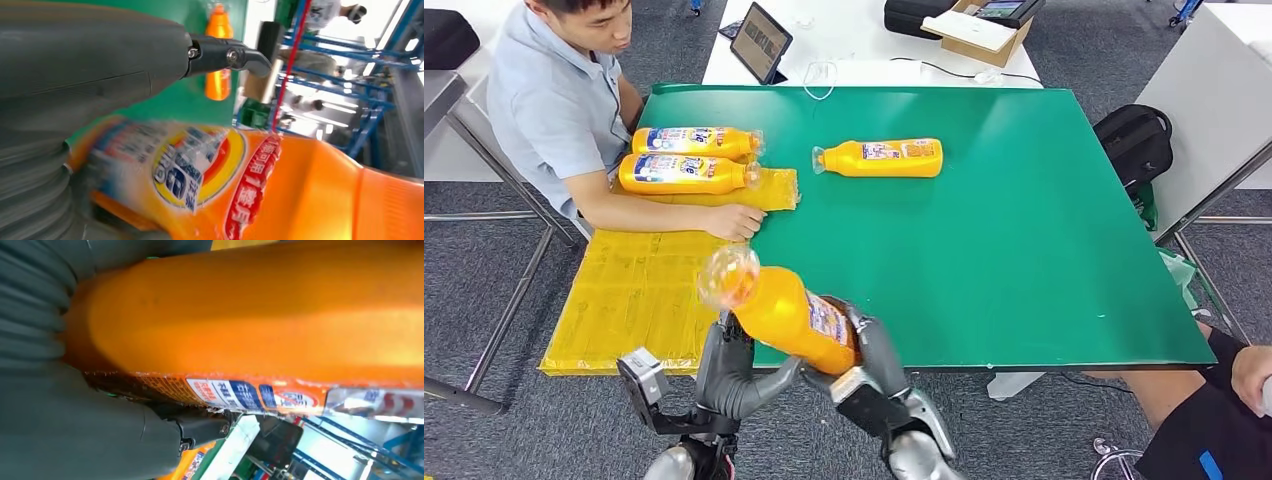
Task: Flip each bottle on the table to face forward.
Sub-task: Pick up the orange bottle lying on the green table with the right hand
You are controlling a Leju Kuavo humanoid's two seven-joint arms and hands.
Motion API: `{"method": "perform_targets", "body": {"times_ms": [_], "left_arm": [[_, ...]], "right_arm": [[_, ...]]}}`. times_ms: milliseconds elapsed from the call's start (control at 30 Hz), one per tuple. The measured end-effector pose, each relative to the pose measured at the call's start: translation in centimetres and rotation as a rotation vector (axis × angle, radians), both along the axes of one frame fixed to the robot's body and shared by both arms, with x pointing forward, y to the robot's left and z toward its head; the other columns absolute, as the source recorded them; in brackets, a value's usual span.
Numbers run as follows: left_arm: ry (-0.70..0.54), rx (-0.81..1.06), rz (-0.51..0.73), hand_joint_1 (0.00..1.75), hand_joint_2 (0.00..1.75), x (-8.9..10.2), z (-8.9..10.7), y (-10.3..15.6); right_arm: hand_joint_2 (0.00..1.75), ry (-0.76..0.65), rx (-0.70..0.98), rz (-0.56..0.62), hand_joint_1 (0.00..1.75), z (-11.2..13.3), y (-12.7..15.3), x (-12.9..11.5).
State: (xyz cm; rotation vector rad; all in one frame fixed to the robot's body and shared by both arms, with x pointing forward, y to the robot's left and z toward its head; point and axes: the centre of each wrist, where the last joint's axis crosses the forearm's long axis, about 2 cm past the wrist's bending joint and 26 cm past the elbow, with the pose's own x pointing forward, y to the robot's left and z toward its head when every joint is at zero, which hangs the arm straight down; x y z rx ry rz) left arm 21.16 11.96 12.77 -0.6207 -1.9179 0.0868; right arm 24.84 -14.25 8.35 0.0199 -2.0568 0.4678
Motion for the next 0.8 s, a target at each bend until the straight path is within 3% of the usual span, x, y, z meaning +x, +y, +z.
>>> {"method": "perform_targets", "body": {"times_ms": [133, 367, 400, 500, 533, 667, 733, 800], "left_arm": [[-0.02, -0.04, -0.008, 0.0, 1.75, 0.2, 0.7, -0.2], [-0.02, -0.062, -0.001, 0.0, 1.75, 0.3, 0.8, -0.1], [-0.02, -0.061, -0.001, 0.15, 1.75, 0.3, 0.8, -0.1], [-0.017, -0.032, -0.01, 1.46, 1.75, 0.3, 0.8, 0.0], [-0.015, -0.017, -0.016, 1.75, 1.75, 0.4, 0.8, 0.0], [-0.004, 0.019, -0.047, 1.75, 1.75, 0.7, 0.6, 0.0], [0.002, 0.023, -0.068, 1.75, 1.75, 0.9, 0.6, -0.1], [0.01, 0.019, -0.089, 1.75, 1.75, 1.1, 0.5, 0.0]], "right_arm": [[1.75, 0.038, -0.034, 0.077, 1.75, -1.0, 2.2, -0.5], [1.75, 0.062, -0.062, 0.123, 1.75, -1.5, 3.2, -0.3], [1.75, 0.065, -0.067, 0.127, 1.75, -1.5, 3.3, -0.2], [1.75, 0.065, -0.08, 0.134, 1.75, -1.5, 3.6, 0.0], [1.75, 0.065, -0.083, 0.135, 1.75, -1.5, 3.6, 0.1], [1.75, 0.067, -0.088, 0.134, 1.75, -1.4, 3.6, 0.3], [1.75, 0.07, -0.086, 0.132, 1.1, -1.4, 3.6, 0.3], [1.75, 0.071, -0.084, 0.129, 0.28, -1.4, 3.6, 0.3]]}}
